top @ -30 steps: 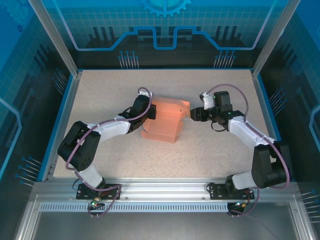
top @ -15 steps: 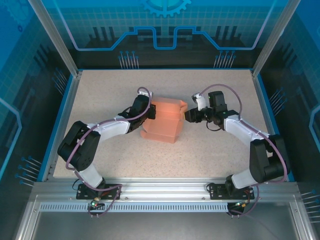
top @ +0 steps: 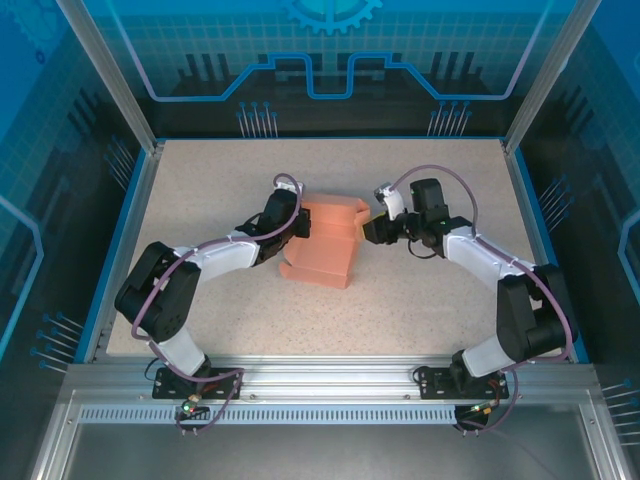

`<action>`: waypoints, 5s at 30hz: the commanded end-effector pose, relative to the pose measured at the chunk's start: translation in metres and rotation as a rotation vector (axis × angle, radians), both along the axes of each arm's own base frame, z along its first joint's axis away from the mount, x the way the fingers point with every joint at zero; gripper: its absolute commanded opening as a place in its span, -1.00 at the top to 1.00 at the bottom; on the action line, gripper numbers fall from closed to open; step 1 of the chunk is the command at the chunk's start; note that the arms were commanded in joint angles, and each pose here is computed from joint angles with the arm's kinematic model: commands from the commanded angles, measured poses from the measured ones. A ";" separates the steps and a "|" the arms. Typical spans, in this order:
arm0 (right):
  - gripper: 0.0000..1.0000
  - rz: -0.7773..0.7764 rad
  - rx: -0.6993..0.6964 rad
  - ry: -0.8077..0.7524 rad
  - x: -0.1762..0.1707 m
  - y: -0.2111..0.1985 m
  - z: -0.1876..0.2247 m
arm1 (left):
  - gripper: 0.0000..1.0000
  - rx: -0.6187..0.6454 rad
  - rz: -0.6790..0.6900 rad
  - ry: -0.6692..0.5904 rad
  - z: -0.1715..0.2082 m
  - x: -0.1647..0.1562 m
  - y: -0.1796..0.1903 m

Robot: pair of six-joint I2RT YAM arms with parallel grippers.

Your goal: Fold the paper box

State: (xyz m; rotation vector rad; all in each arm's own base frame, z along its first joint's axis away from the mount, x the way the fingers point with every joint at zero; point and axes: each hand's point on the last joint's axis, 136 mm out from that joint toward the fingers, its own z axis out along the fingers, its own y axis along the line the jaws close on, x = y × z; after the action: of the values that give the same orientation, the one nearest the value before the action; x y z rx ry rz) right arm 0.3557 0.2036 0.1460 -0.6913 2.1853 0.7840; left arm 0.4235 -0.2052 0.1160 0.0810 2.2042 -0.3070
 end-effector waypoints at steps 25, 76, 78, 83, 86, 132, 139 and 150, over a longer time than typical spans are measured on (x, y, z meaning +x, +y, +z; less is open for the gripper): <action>0.35 -0.117 -0.005 -0.050 0.042 -0.007 0.019 | 0.91 -0.026 -0.035 -0.022 0.016 -0.004 -0.007; 0.51 -0.566 -0.361 -0.206 0.060 -0.009 -0.003 | 0.91 -0.030 -0.045 -0.018 0.016 -0.004 -0.010; 0.59 -0.624 -0.401 -0.200 0.059 -0.015 -0.005 | 0.91 -0.029 -0.043 -0.018 0.016 -0.003 -0.009; 0.70 -0.699 -0.491 -0.215 0.056 -0.021 -0.004 | 0.91 -0.028 -0.042 -0.018 0.015 -0.003 -0.009; 0.73 -0.728 -0.550 -0.229 0.054 -0.023 -0.003 | 0.91 -0.027 -0.041 -0.018 0.016 -0.003 -0.009; -0.29 -0.478 -0.284 -0.137 0.014 0.026 0.049 | 0.91 0.039 -0.037 0.039 0.007 0.001 -0.001; -0.30 -0.464 -0.230 -0.175 -0.005 0.014 0.086 | 0.92 0.089 -0.107 0.253 -0.017 -0.018 0.011; -0.31 -0.509 -0.223 -0.081 -0.001 -0.028 0.061 | 0.91 0.191 -0.241 0.594 -0.047 -0.060 0.021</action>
State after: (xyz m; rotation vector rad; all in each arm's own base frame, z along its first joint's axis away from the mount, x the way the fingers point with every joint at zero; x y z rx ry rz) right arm 0.3622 0.1802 0.2205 -0.2262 2.2042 0.2156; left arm 0.3877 -0.1853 0.0802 0.3083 2.6688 -0.2546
